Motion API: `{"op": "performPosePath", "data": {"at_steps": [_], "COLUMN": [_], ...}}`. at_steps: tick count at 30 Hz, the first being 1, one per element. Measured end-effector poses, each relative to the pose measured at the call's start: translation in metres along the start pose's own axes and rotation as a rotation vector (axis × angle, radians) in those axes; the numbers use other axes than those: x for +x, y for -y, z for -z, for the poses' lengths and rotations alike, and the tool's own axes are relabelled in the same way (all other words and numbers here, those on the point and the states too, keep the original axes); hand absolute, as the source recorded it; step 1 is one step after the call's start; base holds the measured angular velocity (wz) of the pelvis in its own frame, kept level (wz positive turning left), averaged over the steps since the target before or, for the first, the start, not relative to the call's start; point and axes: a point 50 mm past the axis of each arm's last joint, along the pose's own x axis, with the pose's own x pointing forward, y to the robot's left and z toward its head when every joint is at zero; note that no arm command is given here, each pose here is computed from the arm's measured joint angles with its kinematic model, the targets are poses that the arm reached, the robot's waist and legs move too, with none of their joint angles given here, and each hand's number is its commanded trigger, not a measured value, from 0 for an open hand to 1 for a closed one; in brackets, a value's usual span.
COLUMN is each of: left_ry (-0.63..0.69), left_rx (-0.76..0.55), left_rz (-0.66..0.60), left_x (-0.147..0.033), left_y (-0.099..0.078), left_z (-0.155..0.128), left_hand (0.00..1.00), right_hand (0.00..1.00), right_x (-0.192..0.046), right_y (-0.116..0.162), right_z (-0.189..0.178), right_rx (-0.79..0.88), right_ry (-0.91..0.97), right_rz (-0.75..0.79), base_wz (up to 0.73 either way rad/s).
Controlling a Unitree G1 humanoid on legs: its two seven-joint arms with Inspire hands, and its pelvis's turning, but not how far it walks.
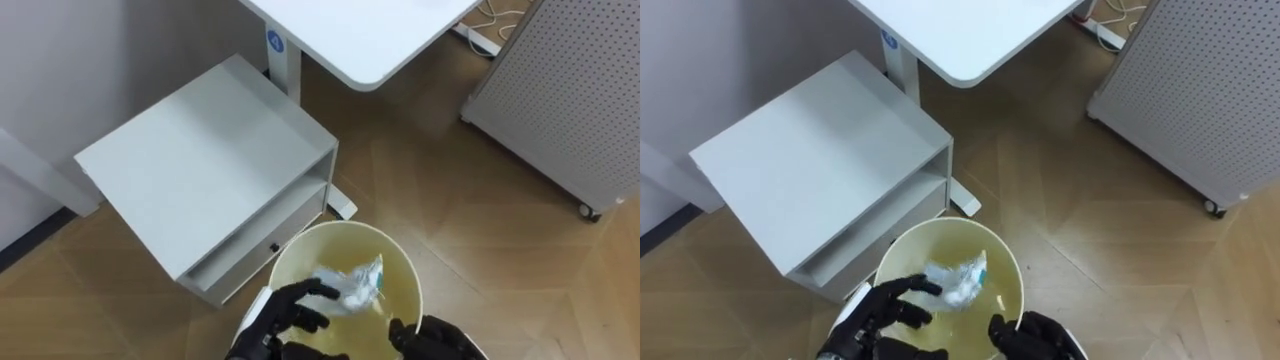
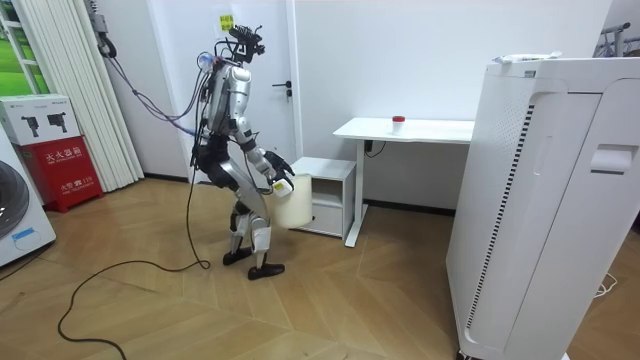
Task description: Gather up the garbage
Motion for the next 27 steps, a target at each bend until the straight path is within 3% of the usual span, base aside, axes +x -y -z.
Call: {"op": "performPosePath", "data": {"at_steps": [13,19,27], "left_ry": [0.026,0.054,0.206], "left_rx": [0.025,0.023,0.07], "left_rz": [-0.026,-0.078,-0.148], "left_x": [0.003,0.005,0.004], "left_y": [-0.002,-0.012,-0.022], "left_z": [-0.005,-0.011,-0.039], "left_hand": [0.0,0.0,0.0], "right_hand": [1.0,1.0,1.0], "right_x": [-0.004,-0.004,-0.007], "right_y": [0.002,0.005,0.011], "right_z": [0.012,0.012,0.001], "right_rx": [-0.129,-0.131,-0.083], "right_ry": [-0.059,-0.063,-0.005], "right_rz": [-0.024,-0.012,0.016], "base_wz": [-0.03,0.0,-0.02]}}
